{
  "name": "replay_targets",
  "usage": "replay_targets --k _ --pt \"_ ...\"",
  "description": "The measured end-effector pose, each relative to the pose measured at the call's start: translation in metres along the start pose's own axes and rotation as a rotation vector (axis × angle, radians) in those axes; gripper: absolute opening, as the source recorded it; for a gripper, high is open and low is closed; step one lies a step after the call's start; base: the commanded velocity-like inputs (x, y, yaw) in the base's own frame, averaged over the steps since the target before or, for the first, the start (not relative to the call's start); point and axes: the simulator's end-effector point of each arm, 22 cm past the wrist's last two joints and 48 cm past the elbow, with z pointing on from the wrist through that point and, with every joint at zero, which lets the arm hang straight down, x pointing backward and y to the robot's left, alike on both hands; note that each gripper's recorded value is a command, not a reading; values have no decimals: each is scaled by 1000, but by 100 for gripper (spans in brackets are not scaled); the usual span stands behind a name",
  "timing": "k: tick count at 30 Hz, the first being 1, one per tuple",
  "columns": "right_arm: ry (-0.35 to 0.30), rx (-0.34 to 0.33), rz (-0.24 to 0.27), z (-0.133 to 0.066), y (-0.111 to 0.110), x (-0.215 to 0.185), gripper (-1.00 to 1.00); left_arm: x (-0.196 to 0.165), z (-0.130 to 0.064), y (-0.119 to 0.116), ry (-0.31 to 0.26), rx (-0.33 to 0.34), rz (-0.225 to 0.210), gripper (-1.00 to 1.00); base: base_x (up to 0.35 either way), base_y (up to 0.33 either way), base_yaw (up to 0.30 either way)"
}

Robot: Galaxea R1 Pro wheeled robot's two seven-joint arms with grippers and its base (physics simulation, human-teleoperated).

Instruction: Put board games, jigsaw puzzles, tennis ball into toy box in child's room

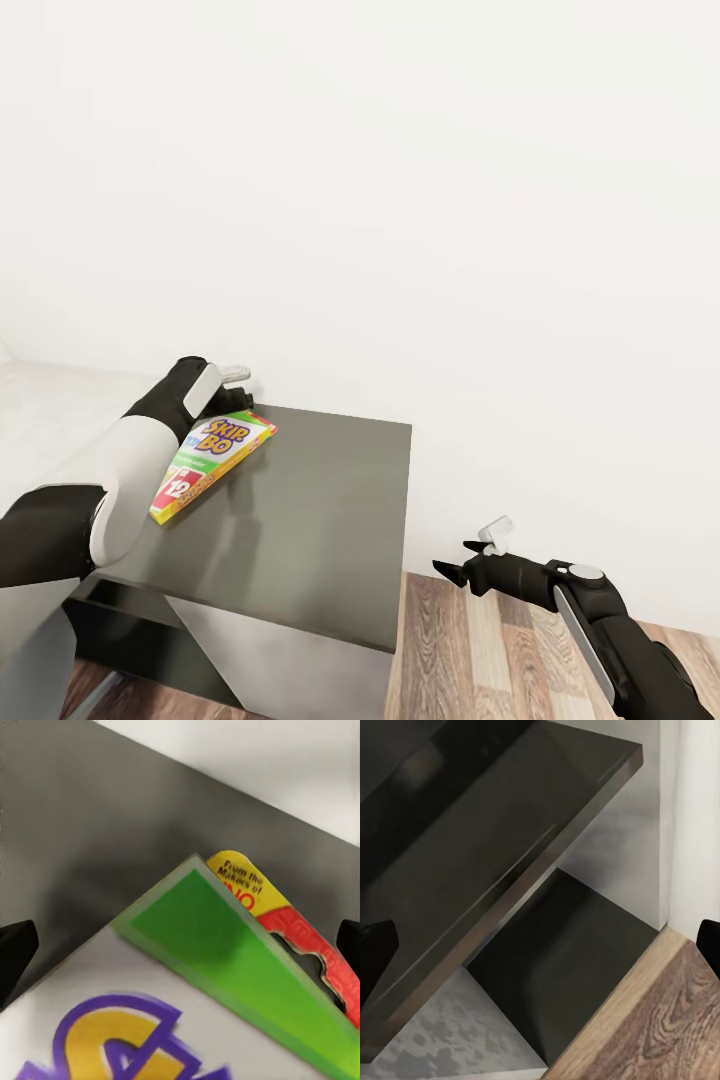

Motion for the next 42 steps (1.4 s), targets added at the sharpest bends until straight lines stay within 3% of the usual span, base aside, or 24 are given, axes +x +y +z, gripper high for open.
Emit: replay_targets --k 13,42 --pt "1 1 0 0 0 0 100 -14 0 0 -63 -3 -15 100 0 0 0" --pt "1 1 0 0 0 0 100 -14 0 0 -63 -2 -14 100 53 7 0"
